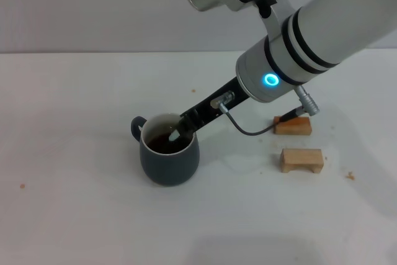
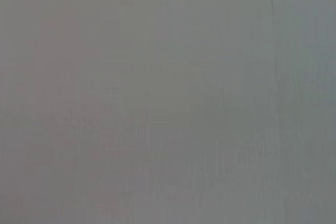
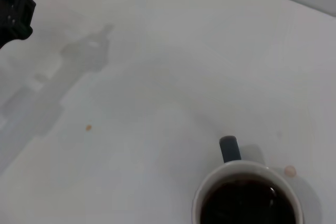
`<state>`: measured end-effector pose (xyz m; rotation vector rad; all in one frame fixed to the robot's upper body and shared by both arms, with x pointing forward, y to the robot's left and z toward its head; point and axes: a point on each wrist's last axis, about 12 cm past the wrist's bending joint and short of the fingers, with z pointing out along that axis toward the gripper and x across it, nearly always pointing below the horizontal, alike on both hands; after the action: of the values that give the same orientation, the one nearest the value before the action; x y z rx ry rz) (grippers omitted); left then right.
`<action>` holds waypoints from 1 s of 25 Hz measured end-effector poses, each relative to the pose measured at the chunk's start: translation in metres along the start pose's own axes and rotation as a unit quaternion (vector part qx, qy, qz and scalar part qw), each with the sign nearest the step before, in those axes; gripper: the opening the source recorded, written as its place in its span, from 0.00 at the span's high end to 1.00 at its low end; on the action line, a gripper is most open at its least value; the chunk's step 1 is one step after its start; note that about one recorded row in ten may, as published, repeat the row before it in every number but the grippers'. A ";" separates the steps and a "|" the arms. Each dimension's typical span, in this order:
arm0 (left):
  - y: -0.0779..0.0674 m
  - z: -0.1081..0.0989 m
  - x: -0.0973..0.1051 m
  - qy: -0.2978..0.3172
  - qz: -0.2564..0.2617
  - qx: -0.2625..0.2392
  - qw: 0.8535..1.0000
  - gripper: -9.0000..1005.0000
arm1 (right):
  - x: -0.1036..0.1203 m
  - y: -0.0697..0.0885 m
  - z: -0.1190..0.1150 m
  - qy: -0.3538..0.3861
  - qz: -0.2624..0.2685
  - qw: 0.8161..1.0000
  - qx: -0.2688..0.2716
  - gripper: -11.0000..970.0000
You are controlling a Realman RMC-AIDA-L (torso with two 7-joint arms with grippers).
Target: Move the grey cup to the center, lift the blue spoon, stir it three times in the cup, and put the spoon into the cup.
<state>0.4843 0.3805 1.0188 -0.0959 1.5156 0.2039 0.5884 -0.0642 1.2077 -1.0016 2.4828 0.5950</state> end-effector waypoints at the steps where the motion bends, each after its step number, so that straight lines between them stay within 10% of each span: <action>1: 0.000 0.000 0.000 0.000 0.000 0.000 1.000 0.99 | -0.001 0.000 0.000 -0.001 0.000 1.000 0.001 0.83; 25: 0.002 0.000 0.001 0.004 0.004 -0.001 1.000 0.99 | 0.003 0.005 0.004 0.004 -0.002 1.000 -0.012 0.83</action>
<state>0.4843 0.3827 1.0183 -0.0926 1.5238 0.2109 0.5844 -0.0603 1.2037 -1.0190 2.4870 0.6219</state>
